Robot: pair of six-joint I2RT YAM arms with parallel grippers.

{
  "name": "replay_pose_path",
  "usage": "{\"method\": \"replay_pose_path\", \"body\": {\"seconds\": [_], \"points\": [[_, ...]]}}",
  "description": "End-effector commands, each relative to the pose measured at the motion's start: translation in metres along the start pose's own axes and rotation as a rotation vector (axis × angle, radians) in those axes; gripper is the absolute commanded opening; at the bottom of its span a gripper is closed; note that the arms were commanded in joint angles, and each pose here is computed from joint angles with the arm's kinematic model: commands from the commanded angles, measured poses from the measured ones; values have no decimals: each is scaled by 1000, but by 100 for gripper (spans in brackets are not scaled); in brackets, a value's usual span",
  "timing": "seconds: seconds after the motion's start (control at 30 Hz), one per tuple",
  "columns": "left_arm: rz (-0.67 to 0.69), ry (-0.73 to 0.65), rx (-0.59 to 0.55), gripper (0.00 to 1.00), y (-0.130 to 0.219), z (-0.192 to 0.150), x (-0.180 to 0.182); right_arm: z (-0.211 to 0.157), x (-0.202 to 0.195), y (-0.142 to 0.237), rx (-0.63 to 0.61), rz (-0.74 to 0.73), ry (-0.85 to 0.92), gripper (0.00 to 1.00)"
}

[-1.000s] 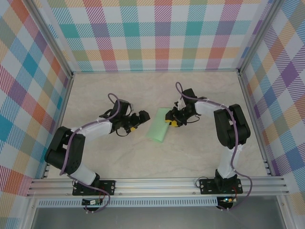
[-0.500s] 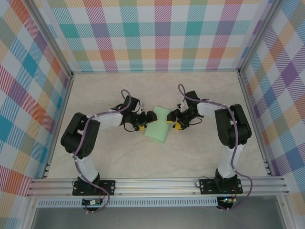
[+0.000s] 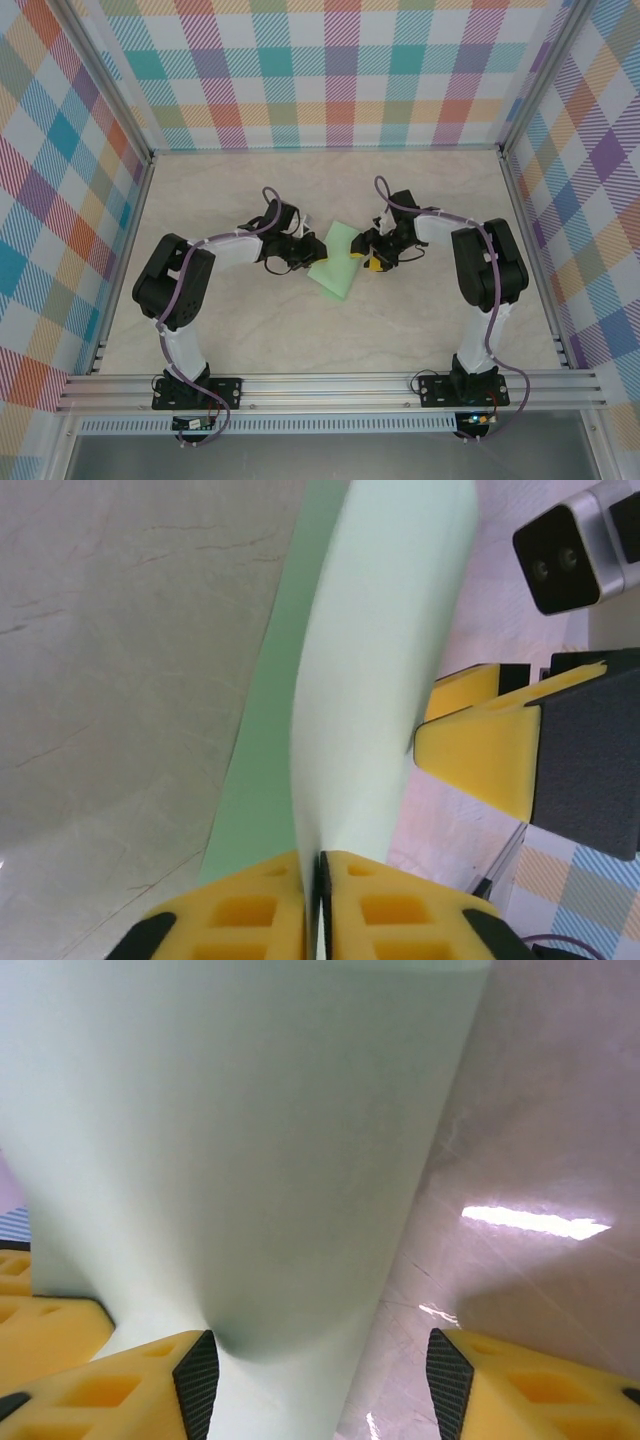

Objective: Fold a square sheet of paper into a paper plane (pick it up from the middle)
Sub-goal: First fold in half a square sheet of paper at the center of the table.

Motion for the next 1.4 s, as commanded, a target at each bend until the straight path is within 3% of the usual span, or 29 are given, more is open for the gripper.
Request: {"method": "replay_pose_path", "body": {"seconds": [0.0, 0.4, 0.73, 0.83, 1.0, 1.17, 1.37], "points": [[-35, -15, -5, 3, -3, -6, -11, -1, 8, 15, -39, 0, 21, 60], [-45, 64, -135, 0, -7, -21, -9, -4, 10, 44, -146, -117, 33, 72], [-52, 76, -182, 0, -16, -32, -14, -9, 10, 87, -402, -235, 96, 87], [-49, 77, -193, 0, -15, -32, -13, -19, 11, 85, -314, -205, 27, 87], [-59, 80, -184, 0, -17, -31, -15, -21, 18, 53, -237, 18, -36, 75], [-93, 108, -189, 1, -17, -32, -19, -24, 8, 42, -228, 17, -83, 75], [-197, 60, -163, 2, -12, -41, -51, -19, 9, 39, -191, 6, -59, 77]]}}
Point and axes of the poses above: each hand's point on the last joint's axis, 136 mm out from that joint toward the fingers, its own y axis back along the fingers, its own x axis along the line the jaws close on, z = x × y, the point moved 4 cm from there along y, back along the fingers, and after that the axes turned 12 degrees about y, right-handed, at the moved point
